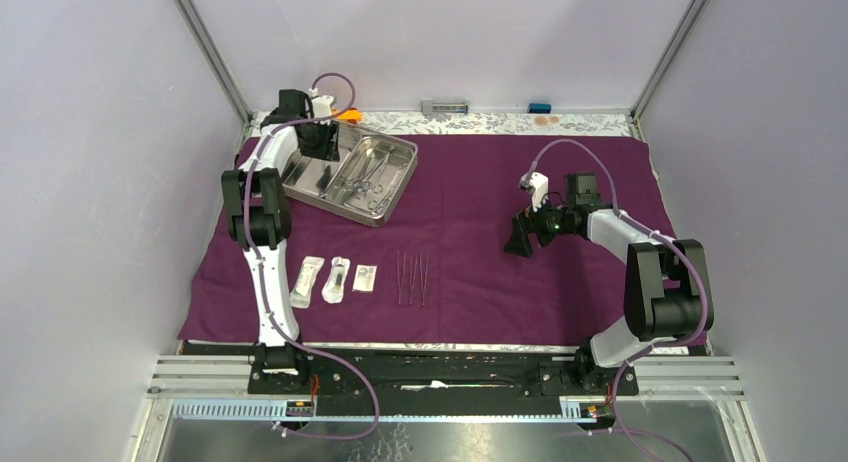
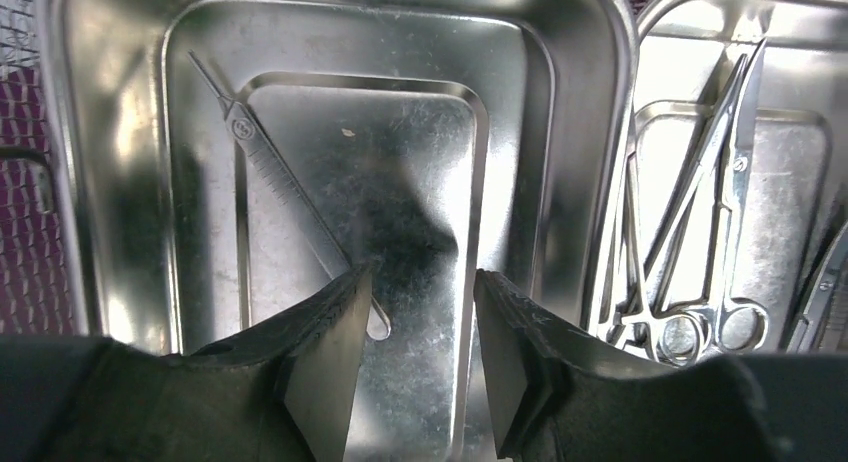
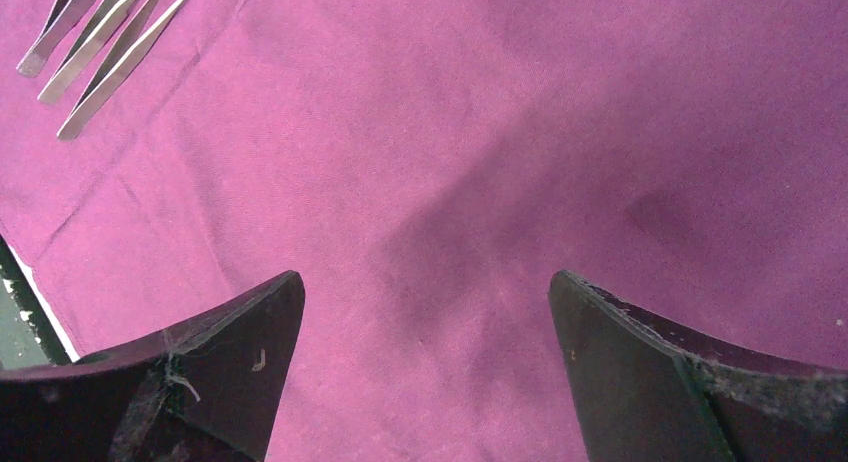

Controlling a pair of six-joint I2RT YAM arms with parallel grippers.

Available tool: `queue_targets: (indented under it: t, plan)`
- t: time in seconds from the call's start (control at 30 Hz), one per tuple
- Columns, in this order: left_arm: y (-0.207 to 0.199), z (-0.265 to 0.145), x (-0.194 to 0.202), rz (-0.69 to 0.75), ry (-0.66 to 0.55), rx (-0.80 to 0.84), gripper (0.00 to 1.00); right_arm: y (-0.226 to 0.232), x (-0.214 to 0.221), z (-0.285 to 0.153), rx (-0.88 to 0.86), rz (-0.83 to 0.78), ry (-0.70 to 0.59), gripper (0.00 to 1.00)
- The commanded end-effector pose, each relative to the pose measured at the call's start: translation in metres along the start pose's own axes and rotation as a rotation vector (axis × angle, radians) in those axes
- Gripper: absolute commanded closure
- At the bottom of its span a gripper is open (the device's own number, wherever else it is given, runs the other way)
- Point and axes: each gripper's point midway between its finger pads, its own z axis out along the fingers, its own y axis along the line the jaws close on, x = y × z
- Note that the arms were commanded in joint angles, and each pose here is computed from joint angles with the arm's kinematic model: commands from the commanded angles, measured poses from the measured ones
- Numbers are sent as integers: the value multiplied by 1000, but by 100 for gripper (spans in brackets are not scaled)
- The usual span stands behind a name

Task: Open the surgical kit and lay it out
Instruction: Pick up the medical item from the container.

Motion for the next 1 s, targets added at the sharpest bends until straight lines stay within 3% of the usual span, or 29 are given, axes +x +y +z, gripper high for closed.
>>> queue_targets:
  t: [0.0, 0.37, 0.97]
  plan:
    - [8, -40, -47, -32, -152, -27, 51, -6, -13, -2, 6, -35, -18, 0]
    - [61, 0, -54, -134, -182, -156, 48, -6, -13, -3, 11, -38, -18, 0]
    - [78, 42, -45, -160, -174, -195, 45, -6, -13, -3, 9, -36, -16, 1]
